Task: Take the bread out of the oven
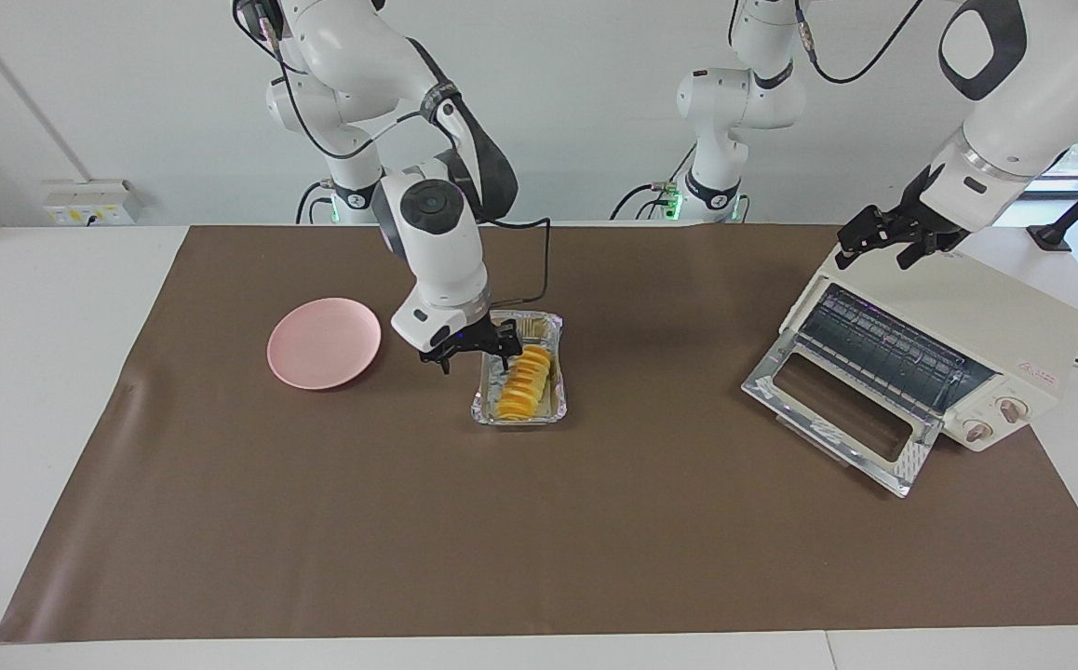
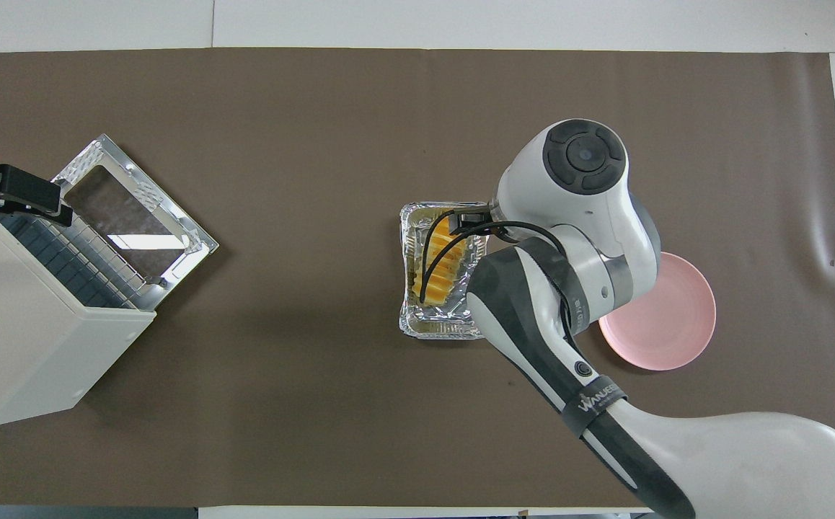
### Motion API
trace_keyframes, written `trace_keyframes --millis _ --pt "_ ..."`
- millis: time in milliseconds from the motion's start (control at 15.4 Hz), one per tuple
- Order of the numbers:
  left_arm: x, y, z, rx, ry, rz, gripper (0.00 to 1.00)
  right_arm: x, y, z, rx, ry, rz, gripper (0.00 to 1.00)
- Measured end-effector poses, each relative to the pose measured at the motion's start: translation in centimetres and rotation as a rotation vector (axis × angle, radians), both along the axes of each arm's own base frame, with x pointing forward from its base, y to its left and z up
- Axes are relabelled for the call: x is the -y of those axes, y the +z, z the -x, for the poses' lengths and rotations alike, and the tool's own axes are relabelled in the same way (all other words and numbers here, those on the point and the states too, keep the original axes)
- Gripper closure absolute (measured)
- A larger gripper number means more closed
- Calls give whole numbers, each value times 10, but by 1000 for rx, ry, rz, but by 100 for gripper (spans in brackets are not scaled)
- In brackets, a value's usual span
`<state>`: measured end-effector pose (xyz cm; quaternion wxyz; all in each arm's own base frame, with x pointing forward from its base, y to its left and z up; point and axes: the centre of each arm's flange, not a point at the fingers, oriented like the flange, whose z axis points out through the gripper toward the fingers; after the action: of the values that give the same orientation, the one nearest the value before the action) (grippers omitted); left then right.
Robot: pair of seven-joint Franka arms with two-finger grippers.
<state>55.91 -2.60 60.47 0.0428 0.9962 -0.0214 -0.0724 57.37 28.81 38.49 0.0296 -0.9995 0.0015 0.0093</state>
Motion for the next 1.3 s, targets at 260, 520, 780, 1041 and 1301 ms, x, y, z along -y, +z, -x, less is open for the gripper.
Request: trace_keyframes --millis 260,520,780,1041,1301 --pt "8 -7 9 -17 -79 -18 0 -6 -22 12 -33 -16 17 0" --pt "8 -11 21 -36 -107 -13 0 6 -43 20 -65 -68 39 0" --pt "11 -17 20 -30 -135 -32 0 15 -57 24 -59 -118 38 0" --pt "10 -19 26 -39 -153 -32 0 11 -61 26 -38 -175 26 2" --pt "10 -19 34 -42 -157 -32 0 12 -73 32 -43 -180 29 47"
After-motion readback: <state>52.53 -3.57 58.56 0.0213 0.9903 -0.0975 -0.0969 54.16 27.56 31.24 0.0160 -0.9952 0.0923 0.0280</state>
